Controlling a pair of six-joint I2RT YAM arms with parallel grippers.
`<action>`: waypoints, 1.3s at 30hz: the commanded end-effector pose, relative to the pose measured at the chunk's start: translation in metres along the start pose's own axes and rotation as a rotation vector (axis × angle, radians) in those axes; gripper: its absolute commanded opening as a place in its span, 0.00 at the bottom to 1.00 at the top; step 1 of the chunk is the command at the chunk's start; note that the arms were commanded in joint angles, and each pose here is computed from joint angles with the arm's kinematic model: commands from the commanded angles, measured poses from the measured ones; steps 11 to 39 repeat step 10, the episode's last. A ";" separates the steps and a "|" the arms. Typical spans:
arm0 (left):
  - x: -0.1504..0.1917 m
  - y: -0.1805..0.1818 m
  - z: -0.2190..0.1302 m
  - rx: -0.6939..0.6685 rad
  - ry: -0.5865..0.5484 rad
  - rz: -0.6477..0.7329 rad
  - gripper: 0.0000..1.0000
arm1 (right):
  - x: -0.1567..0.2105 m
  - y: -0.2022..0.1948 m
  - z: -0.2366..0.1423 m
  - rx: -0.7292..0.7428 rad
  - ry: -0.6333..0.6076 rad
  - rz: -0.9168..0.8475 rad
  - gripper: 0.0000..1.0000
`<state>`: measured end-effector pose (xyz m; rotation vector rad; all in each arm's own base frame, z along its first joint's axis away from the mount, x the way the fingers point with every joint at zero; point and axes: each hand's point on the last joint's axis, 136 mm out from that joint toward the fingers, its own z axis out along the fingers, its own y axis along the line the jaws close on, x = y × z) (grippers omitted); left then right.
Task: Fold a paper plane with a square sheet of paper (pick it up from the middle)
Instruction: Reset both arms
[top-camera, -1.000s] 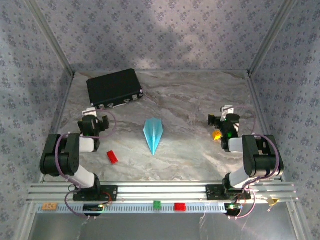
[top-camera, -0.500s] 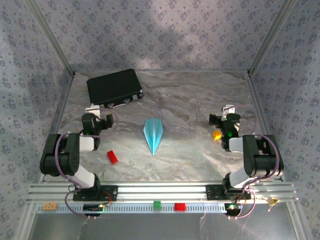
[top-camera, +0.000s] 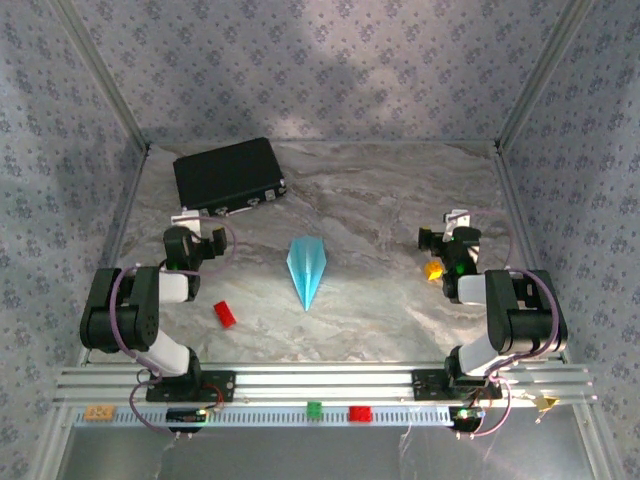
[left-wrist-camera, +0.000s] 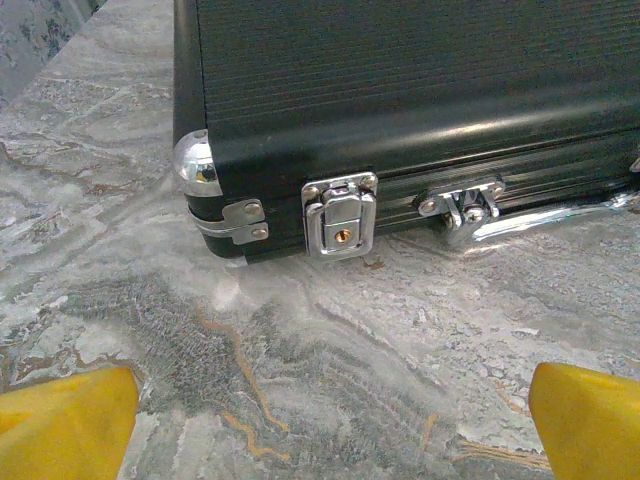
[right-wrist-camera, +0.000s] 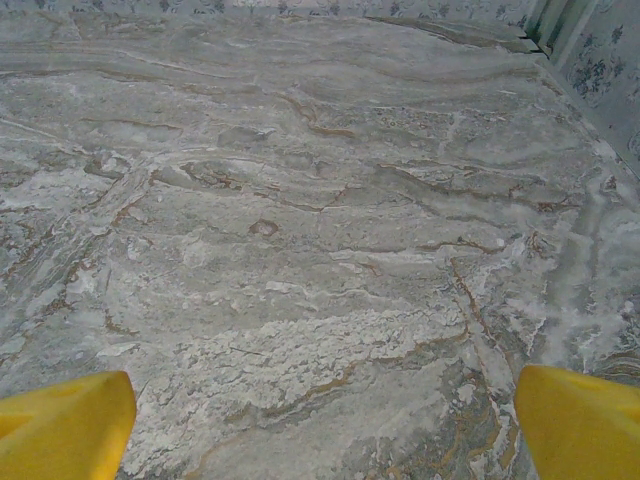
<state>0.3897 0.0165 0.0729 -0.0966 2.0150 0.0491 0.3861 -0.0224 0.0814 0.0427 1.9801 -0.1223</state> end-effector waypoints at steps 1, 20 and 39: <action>-0.018 -0.003 0.001 0.020 -0.051 0.007 1.00 | -0.005 -0.002 0.002 0.015 -0.009 0.017 0.99; -0.018 -0.002 0.001 0.019 -0.051 0.008 1.00 | -0.005 -0.002 0.002 0.016 -0.010 0.015 0.99; -0.018 -0.002 0.001 0.019 -0.051 0.008 1.00 | -0.005 -0.002 0.002 0.016 -0.010 0.015 0.99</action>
